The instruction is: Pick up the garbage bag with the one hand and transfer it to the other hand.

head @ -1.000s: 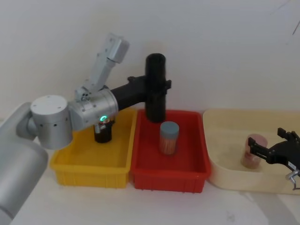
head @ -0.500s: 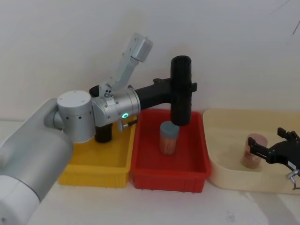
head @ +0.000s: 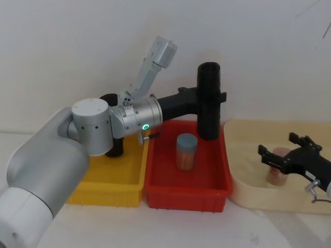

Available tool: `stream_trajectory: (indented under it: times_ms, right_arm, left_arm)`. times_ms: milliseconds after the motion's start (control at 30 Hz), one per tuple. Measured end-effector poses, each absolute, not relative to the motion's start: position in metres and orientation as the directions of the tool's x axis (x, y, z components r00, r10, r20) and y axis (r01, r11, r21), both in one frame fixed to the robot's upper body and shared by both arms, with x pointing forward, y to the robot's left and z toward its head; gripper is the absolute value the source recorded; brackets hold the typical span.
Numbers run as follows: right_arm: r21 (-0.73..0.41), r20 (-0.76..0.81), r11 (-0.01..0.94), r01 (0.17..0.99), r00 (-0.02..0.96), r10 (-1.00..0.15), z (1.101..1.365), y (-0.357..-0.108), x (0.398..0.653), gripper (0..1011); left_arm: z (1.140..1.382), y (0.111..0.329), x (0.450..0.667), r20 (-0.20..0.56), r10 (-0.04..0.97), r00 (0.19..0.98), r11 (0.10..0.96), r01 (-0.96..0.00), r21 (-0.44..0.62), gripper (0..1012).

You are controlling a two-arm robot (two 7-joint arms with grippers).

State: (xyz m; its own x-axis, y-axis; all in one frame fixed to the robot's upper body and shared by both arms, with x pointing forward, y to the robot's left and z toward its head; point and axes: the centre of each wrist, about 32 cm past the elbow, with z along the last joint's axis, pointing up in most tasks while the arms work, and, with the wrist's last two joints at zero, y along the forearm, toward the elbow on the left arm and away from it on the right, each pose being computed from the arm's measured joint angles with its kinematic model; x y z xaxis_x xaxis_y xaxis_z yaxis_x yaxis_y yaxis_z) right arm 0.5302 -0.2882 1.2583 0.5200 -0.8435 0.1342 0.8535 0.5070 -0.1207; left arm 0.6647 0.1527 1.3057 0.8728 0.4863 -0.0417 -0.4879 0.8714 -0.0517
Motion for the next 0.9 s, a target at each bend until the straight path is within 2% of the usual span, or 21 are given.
stream_trajectory:
  times_ms: [367,900]
  right_arm:
    - [-0.088,0.094,0.627,0.774,0.633,-0.769,1.268,-0.266,0.544,1000]
    - [-0.066,0.068,0.706,0.705,0.709,-0.702,1.276,-0.236,0.572,1000]
  left_arm:
    - [1.306,0.149,0.666,-0.046,0.475,0.879,0.877,-0.477,-0.052,393]
    - [1.306,0.148,0.667,-0.048,0.47,0.881,0.88,-0.472,-0.052,392]
